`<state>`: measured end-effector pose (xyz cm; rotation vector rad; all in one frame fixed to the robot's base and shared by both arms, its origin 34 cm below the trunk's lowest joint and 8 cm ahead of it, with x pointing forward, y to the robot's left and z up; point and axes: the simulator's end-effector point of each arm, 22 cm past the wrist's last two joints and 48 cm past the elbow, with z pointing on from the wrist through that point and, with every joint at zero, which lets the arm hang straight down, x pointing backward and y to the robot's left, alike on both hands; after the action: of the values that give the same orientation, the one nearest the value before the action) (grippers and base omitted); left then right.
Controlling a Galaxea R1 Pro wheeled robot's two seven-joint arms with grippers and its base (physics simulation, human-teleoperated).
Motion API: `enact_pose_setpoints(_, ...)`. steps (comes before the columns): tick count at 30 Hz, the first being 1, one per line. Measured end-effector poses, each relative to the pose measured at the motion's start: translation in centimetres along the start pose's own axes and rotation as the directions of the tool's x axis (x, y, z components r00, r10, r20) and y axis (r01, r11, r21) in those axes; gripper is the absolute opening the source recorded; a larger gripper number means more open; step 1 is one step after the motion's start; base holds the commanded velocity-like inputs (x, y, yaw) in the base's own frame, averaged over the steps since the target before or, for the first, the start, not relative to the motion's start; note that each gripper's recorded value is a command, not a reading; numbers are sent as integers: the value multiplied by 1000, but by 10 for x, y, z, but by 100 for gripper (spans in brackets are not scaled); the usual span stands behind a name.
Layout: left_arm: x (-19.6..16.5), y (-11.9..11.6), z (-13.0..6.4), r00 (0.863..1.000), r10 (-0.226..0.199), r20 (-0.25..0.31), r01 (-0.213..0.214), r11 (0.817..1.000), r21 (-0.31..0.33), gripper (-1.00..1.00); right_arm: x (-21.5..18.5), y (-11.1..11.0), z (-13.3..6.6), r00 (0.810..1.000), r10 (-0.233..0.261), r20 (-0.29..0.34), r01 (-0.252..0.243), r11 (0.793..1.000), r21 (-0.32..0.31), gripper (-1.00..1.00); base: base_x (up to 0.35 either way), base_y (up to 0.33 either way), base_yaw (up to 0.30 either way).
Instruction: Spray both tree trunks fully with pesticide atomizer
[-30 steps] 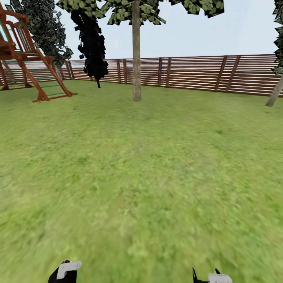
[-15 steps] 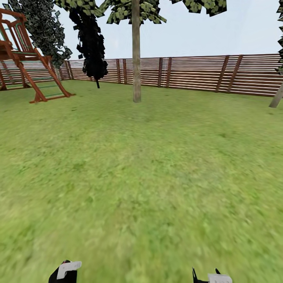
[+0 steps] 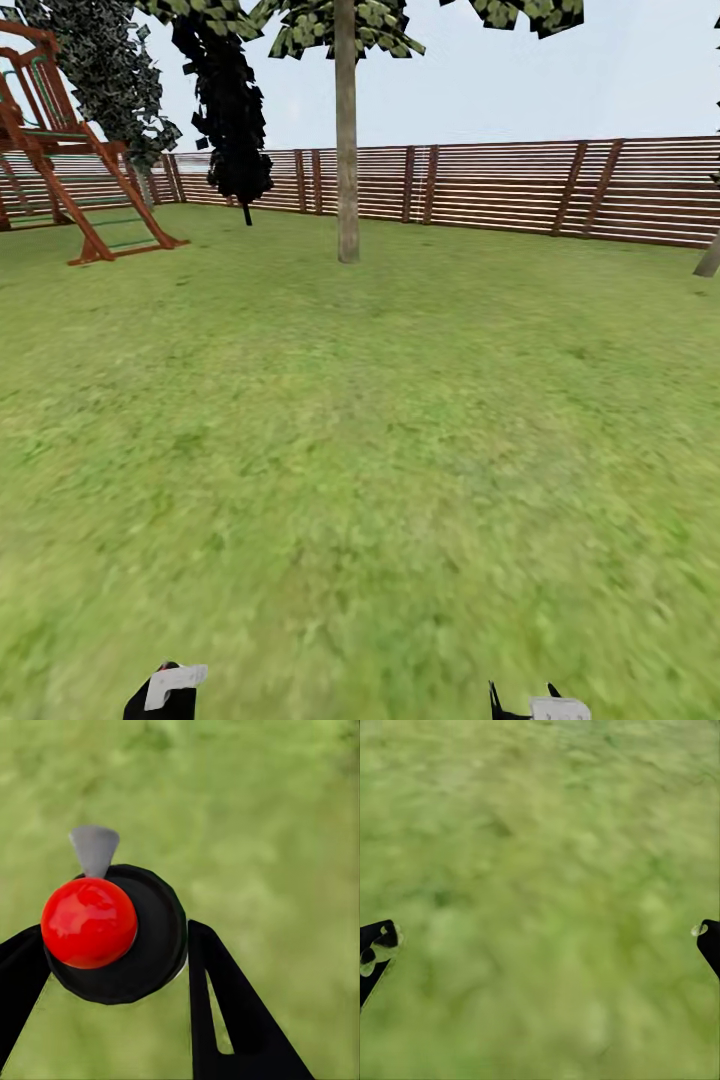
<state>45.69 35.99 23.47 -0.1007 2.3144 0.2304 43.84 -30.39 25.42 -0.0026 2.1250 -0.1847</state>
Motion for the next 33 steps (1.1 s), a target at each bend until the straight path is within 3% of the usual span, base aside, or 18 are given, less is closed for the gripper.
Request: enact_pose_setpoints(33,0,1,0,1000,0,0,0,1000,-1,-100,0,0,0,1000,0,0,0,1000,0,100,340,0,0)
